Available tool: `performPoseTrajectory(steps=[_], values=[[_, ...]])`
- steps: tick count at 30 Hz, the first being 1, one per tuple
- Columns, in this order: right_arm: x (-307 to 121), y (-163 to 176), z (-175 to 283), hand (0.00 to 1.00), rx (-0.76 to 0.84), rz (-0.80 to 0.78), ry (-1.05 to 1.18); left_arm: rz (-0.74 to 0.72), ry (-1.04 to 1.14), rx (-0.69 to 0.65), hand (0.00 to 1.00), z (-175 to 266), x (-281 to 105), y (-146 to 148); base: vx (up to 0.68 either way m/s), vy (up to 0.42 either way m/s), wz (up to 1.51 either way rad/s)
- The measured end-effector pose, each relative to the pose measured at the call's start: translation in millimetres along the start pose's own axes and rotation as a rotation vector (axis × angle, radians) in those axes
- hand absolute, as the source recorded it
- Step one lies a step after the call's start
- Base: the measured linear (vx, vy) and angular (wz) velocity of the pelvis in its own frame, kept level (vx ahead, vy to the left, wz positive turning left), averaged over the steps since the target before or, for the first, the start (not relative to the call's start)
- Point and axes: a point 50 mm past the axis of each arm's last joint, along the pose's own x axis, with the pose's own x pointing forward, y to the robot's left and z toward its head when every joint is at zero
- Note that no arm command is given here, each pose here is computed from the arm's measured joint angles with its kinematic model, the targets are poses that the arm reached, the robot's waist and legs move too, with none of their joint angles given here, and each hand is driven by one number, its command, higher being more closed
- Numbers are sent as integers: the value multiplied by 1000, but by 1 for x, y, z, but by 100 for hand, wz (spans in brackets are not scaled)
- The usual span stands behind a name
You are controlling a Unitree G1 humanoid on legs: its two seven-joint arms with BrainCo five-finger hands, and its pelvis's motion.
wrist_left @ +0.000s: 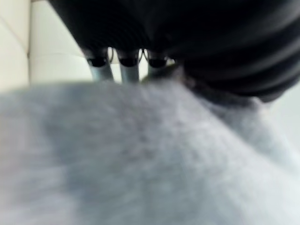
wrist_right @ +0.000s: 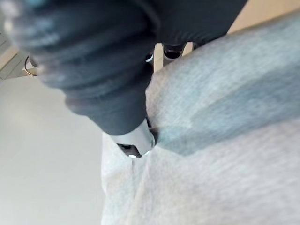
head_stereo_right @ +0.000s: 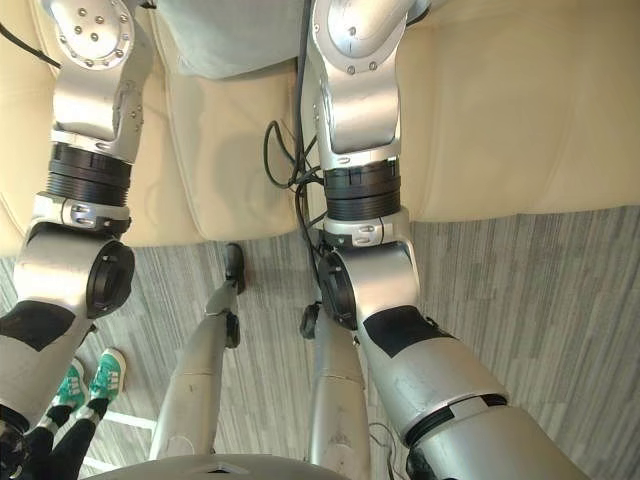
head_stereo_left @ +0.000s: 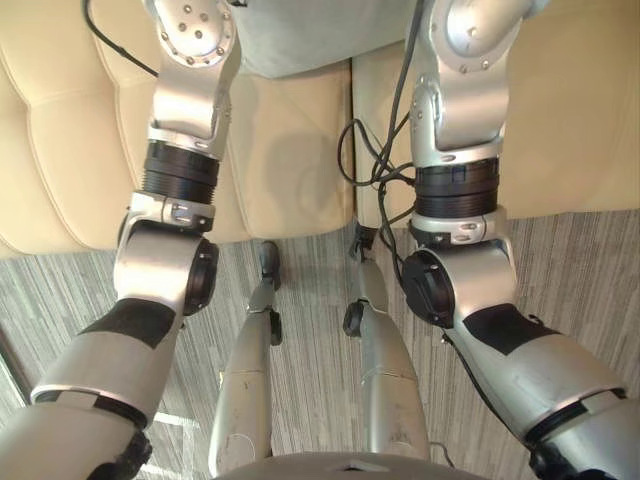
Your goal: Pick up cushions and gather them together orderly.
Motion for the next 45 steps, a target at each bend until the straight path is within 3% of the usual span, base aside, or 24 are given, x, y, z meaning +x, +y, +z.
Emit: performPoseTrajectory(steps=[4,10,18,21,23,24,30,33,39,45], values=[[8,-3,6,0,-10,0,-44,6,-9,-3,0,2,2,2,-19,29,2],[23,-19,5,0,-41,-24,-51,52,10,32,0,-7,9,29,-9,23,4],[53,-72,-6,0,-123,-26,-18,181,33,49,0,-17,20,113,-18,26,-2],[49,-103,-13,0,-196,3,-7,263,83,49,0,-33,0,166,-12,-13,10],[36,-129,-19,0,-261,61,20,325,114,72,0,-44,-30,209,-9,-26,-12],[31,-135,-21,0,-280,75,30,327,126,80,0,-47,-39,215,-6,-1,-17],[-74,-228,-34,0,-479,252,294,382,492,143,0,-92,-204,265,21,20,-13],[-136,-265,-41,0,-529,238,546,406,719,138,0,-102,-277,271,65,-15,-9],[-248,-328,-47,0,-685,203,1027,413,1096,138,0,-114,-373,278,74,6,-7],[-342,-382,-32,0,-842,192,1497,377,1506,274,0,-114,-461,299,9,61,-22]])
